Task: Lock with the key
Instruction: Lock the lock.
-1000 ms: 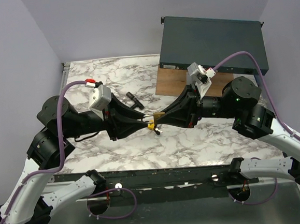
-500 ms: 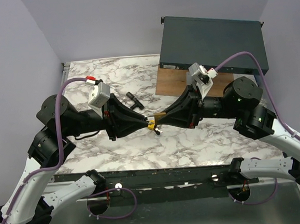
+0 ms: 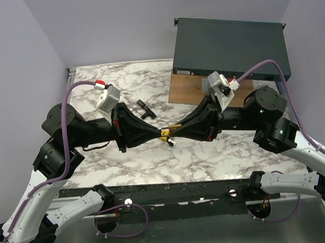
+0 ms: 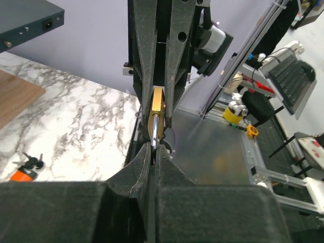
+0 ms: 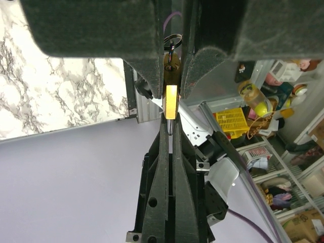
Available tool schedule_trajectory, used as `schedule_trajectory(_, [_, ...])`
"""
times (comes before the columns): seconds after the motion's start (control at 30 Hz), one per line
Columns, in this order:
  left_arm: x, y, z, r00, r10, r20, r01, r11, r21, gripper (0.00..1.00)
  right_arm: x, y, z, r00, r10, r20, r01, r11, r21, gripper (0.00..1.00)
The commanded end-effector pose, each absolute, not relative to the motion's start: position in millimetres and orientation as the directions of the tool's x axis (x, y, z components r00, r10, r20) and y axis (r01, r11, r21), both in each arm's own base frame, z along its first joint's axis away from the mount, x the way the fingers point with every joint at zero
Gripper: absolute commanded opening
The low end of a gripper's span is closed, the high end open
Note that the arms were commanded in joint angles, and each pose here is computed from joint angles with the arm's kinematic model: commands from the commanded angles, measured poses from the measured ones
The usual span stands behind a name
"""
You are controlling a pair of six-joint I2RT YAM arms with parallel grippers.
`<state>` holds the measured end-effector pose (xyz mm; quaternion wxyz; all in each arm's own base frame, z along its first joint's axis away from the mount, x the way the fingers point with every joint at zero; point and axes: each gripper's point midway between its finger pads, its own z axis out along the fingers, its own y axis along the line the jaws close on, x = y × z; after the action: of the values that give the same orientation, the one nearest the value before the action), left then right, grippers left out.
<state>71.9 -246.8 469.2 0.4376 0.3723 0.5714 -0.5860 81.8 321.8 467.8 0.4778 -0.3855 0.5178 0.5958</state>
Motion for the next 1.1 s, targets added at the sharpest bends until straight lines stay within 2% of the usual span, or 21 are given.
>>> schedule_trajectory(0.0, [61,-245,483,-0.399,-0.135,-0.907,0.917,-0.027,-0.399,0.00,76,321,477,-0.176,0.220,-0.960,-0.984,-0.050,0.169,0.01])
schedule_trajectory(0.4, [65,-234,483,-0.385,-0.194,-0.902,0.915,0.049,-0.401,0.00,61,340,479,-0.213,0.180,-0.960,-0.962,-0.209,0.175,0.01])
schedule_trajectory(1.07, [94,-233,472,-0.339,-0.210,-0.917,0.902,0.203,-0.380,0.00,52,344,484,-0.291,0.160,-0.943,-0.930,-0.278,0.240,0.01])
